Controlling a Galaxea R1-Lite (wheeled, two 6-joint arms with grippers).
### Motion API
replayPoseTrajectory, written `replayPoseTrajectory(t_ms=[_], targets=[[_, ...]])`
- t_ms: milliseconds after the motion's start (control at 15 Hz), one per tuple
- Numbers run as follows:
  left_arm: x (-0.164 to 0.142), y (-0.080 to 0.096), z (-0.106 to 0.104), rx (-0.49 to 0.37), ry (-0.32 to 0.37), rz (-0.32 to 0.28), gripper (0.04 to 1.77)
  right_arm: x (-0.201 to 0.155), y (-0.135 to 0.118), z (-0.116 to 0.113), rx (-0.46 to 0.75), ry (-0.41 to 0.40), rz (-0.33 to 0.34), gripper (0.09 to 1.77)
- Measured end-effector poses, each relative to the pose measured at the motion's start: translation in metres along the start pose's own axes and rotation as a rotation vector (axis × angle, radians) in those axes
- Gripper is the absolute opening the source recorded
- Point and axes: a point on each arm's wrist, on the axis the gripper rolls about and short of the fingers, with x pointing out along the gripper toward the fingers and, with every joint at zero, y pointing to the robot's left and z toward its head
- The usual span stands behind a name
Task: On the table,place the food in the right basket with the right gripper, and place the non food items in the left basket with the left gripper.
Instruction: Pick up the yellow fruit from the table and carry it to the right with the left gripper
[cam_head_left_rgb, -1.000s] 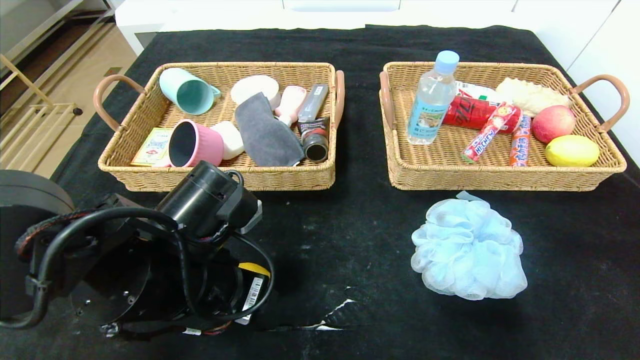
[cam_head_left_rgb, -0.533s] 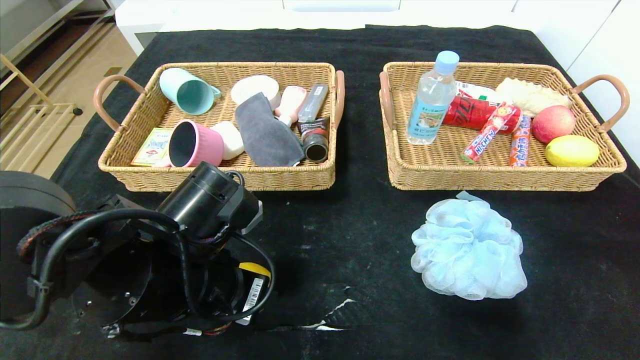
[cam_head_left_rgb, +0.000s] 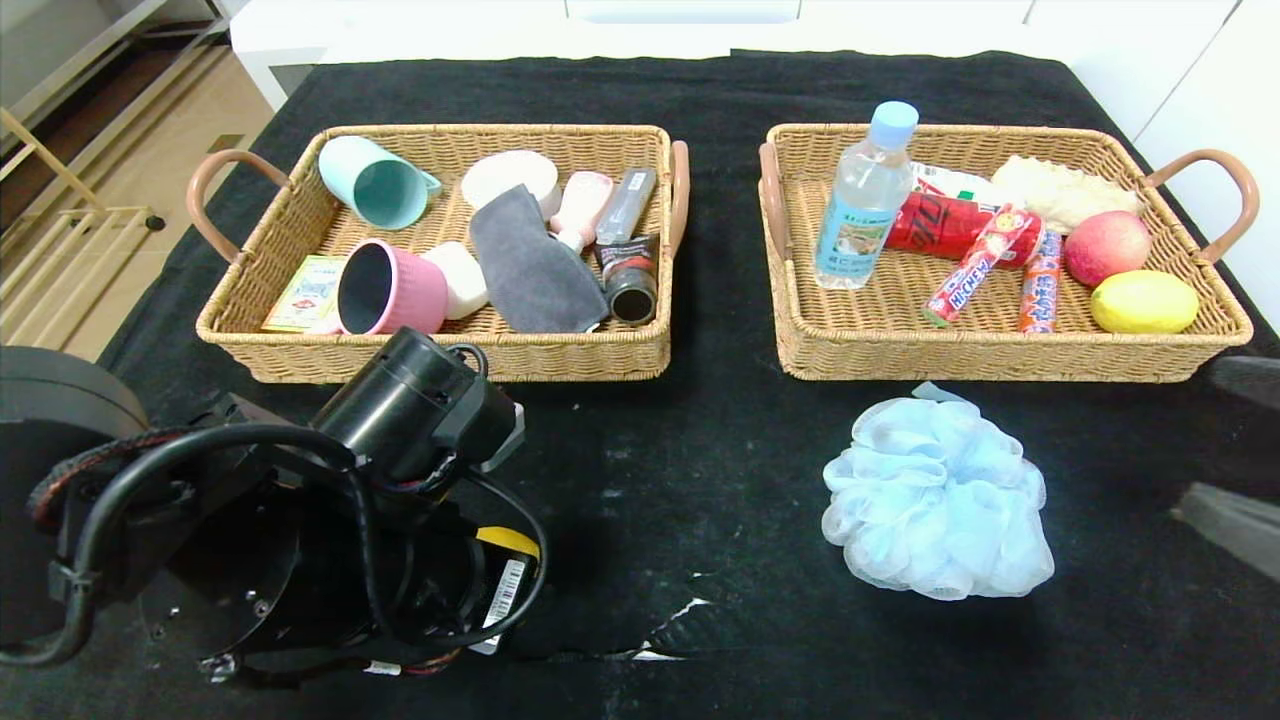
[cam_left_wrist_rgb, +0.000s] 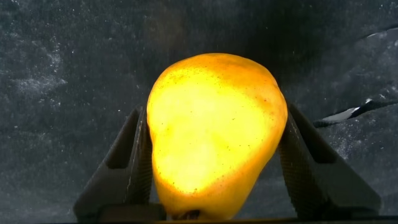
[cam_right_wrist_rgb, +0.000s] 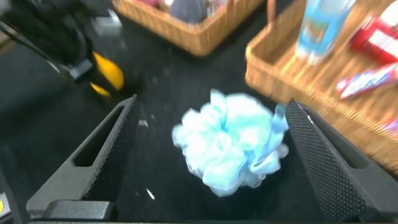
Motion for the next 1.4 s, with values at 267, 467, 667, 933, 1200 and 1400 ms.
replayPoseTrajectory(t_ms=[267, 467, 667, 933, 1200, 1400], targets=[[-0.006, 0.002, 0.000, 0.003, -0.011, 0.000, 1.19, 0.013, -0.004, -0.007, 0.017, 0.050, 0.006, 1.71], [-0.020, 0.005, -0.001, -0.004, -0.053, -0.014, 1.19, -0.011, 0.003, 0.004, -0.014, -0.038, -0.003, 1.71], [-0.036, 0.009, -0.001, -0.001, -0.102, -0.035, 1.19, -0.020, 0.006, 0.008, -0.025, -0.072, -0.007, 1.71], [-0.053, 0.002, 0.008, 0.022, -0.176, -0.091, 1.18, -0.024, 0.007, 0.009, -0.030, -0.084, -0.007, 1.71], [-0.048, -0.031, 0.024, 0.084, -0.190, -0.138, 1.18, -0.024, 0.007, 0.009, -0.031, -0.086, -0.008, 1.71], [-0.037, -0.067, 0.032, 0.155, -0.176, -0.164, 1.18, -0.024, 0.007, 0.010, -0.032, -0.088, -0.009, 1.71]])
